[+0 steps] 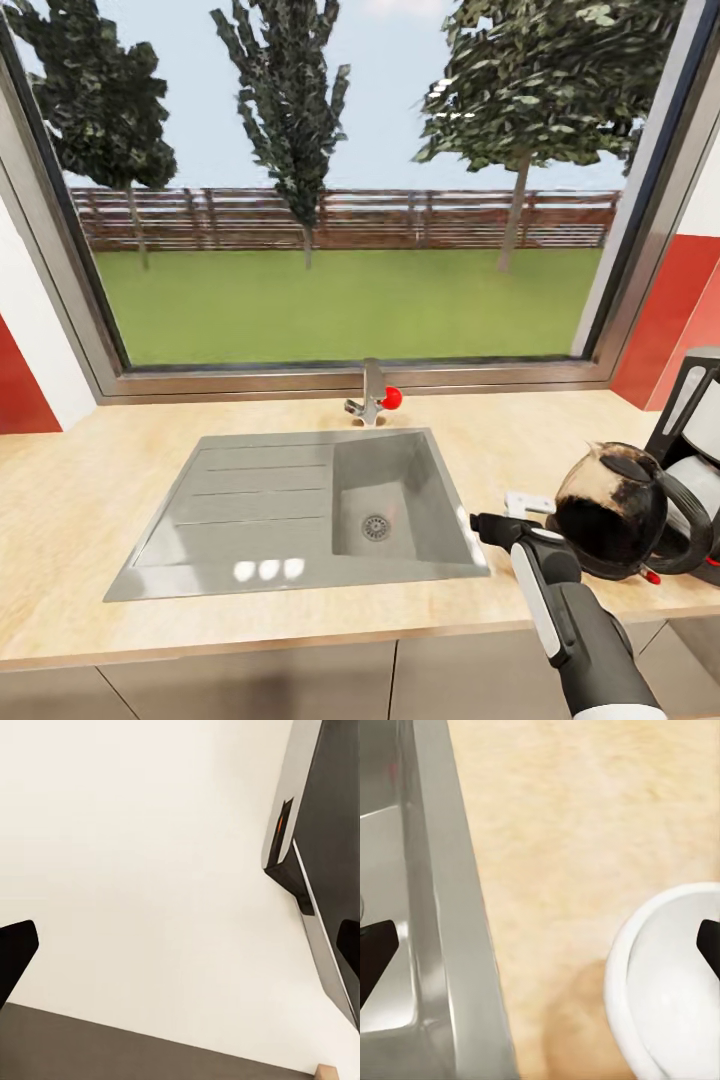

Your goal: Set up a coffee station on the kitchen countertop: keep the coffee maker on the countertop, move the bottle of coffee from the kitchen shelf to the counter next to the coffee maker, place a paper coffee filter on top of the coffee maker, put the saucer next to the coffee maker with the coffee cup on the saucer, and place the electric kettle next to the coffee maker.

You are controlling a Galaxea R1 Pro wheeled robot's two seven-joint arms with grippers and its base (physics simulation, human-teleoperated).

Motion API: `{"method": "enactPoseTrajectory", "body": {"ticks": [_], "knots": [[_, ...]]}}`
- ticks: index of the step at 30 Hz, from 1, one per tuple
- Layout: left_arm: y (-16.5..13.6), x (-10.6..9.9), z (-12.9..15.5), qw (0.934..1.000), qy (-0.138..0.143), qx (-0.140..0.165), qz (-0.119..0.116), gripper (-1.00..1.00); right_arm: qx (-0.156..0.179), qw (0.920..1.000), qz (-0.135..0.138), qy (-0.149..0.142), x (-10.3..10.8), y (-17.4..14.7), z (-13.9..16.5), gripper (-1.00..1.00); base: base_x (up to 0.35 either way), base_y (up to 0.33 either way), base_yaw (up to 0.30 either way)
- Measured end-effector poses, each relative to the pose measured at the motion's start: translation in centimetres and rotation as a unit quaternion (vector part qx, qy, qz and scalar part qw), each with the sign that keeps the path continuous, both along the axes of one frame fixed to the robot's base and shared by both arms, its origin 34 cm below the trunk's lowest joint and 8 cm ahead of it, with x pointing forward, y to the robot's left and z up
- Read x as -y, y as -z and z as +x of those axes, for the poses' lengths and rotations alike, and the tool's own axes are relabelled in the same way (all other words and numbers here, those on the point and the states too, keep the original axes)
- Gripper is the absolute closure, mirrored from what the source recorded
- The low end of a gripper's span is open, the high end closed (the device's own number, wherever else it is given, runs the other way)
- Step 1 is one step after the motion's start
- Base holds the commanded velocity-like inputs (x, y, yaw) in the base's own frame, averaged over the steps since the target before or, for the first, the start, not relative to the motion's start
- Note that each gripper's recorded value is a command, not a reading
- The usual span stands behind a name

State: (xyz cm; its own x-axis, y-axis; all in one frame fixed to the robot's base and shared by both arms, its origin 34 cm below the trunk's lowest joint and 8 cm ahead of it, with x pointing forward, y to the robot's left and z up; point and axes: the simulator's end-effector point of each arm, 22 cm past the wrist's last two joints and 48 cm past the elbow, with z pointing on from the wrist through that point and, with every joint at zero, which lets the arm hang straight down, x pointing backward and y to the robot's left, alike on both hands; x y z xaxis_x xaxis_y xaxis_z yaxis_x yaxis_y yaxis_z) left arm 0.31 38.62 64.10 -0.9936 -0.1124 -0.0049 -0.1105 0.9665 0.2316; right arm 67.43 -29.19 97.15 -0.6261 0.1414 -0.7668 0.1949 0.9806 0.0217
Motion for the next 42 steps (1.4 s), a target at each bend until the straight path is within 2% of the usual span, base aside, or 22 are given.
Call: {"method": "enactPoseTrajectory", "body": {"ticks": [10,20,42], "knots": [[0.0,-0.1,-0.1,1.0,0.0,0.0,0.001,-1.0,-0.02,0.9998,0.001,0.0,0.0,1.7,-0.6,-1.0,0.0,0.0,0.0],[0.0,-0.2,-0.1,1.0,0.0,0.0,0.001,-1.0,-0.022,0.9997,-0.008,0.004,1.1,1.8,-0.7,-1.0,0.0,0.0,0.0],[-0.1,-0.2,-0.1,1.0,0.0,-0.001,0.002,-1.0,-0.029,0.9995,-0.013,0.005,1.8,2.3,-0.9,-1.0,0.0,0.0,0.0]]}}
